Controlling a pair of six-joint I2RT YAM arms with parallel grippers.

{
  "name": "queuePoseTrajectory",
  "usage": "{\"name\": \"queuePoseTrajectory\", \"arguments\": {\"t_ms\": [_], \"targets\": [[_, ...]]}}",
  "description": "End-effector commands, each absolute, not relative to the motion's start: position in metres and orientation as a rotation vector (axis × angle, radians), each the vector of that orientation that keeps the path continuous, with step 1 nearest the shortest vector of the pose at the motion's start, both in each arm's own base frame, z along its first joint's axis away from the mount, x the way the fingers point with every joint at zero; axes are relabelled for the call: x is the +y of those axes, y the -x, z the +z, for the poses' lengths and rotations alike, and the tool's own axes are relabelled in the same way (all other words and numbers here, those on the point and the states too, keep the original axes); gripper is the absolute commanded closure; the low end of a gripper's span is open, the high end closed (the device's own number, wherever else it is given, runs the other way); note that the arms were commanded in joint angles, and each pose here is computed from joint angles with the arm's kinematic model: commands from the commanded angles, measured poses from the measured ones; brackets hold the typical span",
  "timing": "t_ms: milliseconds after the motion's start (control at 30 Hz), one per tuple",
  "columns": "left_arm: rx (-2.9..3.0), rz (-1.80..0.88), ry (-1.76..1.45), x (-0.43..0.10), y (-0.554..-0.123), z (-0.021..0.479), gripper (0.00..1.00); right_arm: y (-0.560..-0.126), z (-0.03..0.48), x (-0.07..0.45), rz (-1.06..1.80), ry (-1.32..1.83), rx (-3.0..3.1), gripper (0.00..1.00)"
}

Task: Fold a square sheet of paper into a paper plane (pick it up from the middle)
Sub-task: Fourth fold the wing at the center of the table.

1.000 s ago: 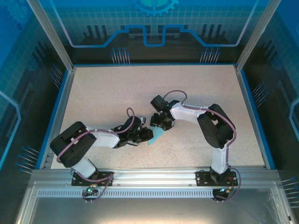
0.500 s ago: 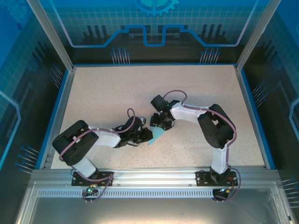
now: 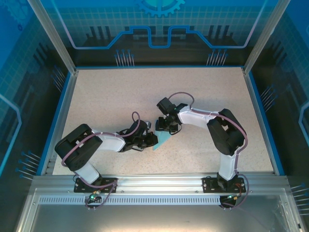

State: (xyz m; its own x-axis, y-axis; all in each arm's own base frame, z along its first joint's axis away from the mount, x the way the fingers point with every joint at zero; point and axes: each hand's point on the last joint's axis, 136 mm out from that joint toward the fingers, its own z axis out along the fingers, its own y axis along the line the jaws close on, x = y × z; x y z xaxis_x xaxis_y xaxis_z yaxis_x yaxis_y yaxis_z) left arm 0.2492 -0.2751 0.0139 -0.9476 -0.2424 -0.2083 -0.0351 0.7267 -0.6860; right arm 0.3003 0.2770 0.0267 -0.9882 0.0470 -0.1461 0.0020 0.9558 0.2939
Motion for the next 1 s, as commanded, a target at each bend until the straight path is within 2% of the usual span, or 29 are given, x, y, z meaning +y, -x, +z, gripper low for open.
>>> {"name": "queuePoseTrajectory", "arguments": {"t_ms": [0, 333, 633, 967], "targets": [[2.735, -0.95, 0.271, -0.264, -0.243, -0.008, 0.91, -0.3, 0.026, 0.274, 0.418, 0.012, 2.963, 0.54], [2.725, -0.97, 0.267, -0.267, -0.244, -0.002, 0.9, -0.296, -0.003, 0.262, 0.269, 0.003, 3.043, 0.58], [2.591, -1.053, 0.234, -0.272, -0.256, 0.047, 0.76, -0.284, -0.03, 0.247, 0.098, -0.012, 3.121, 0.59], [2.537, -1.032, 0.276, -0.262, -0.258, 0.055, 0.76, -0.279, -0.042, 0.246, 0.05, 0.001, 3.147, 0.58]]}}
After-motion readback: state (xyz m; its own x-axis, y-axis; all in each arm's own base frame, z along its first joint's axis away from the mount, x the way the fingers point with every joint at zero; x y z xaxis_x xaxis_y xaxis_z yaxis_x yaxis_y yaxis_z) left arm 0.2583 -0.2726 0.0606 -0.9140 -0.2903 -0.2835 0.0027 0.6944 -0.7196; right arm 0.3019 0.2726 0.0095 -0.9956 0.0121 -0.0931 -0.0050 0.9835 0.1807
